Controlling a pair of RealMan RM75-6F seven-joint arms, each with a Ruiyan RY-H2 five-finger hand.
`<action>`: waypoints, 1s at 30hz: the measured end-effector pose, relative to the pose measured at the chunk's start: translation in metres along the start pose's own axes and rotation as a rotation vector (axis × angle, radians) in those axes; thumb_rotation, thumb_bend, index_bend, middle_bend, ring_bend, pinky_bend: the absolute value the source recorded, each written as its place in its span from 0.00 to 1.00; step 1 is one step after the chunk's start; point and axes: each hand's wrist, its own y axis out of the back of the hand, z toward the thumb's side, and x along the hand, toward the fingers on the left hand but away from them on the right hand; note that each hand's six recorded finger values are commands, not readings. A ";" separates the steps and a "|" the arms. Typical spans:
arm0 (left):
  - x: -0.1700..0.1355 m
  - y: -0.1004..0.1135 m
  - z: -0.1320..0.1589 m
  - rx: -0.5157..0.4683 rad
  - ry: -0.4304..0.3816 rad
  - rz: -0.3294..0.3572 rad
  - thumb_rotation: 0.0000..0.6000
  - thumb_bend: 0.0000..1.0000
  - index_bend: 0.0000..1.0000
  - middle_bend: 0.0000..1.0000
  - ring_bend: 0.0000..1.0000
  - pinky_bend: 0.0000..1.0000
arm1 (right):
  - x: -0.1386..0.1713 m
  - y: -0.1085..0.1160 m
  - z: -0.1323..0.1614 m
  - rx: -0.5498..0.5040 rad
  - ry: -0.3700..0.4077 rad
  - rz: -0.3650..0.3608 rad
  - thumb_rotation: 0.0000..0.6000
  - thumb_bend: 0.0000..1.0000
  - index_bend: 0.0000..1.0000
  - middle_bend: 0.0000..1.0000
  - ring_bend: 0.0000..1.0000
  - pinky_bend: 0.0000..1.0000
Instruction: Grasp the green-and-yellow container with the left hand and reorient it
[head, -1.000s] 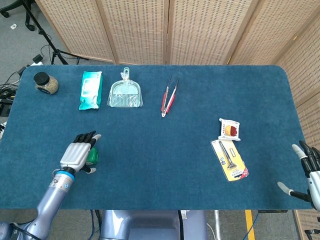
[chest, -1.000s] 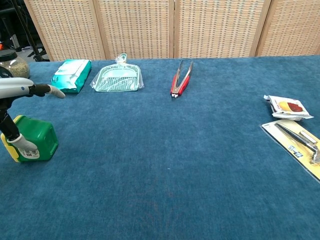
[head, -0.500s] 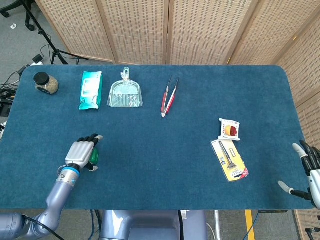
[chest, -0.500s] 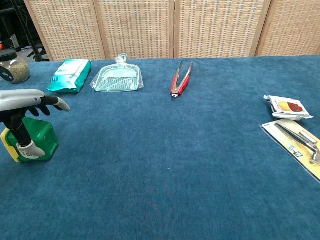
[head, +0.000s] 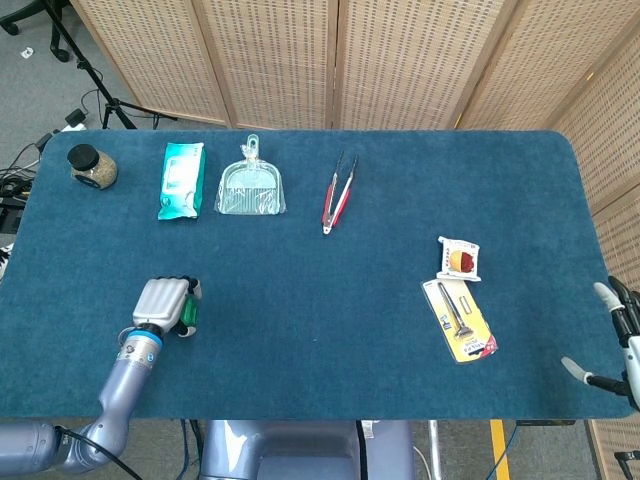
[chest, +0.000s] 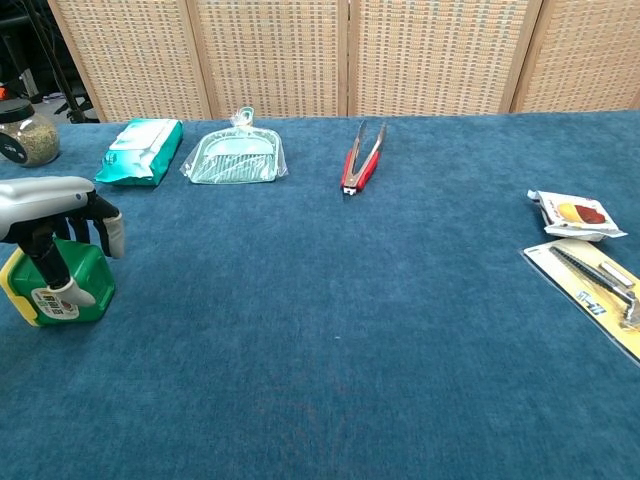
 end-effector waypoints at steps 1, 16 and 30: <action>0.001 0.000 -0.001 0.001 0.005 0.004 1.00 0.17 0.52 0.46 0.42 0.39 | 0.000 0.000 0.000 -0.001 -0.001 -0.001 1.00 0.00 0.02 0.00 0.00 0.00; -0.007 0.017 -0.002 -0.160 -0.061 0.047 1.00 0.22 0.56 0.49 0.47 0.45 | -0.001 0.002 -0.004 -0.003 -0.013 -0.008 1.00 0.00 0.02 0.00 0.00 0.00; -0.013 0.028 -0.011 -0.488 -0.311 0.208 1.00 0.21 0.58 0.50 0.48 0.45 | -0.001 -0.002 -0.002 0.011 -0.008 0.000 1.00 0.00 0.02 0.00 0.00 0.00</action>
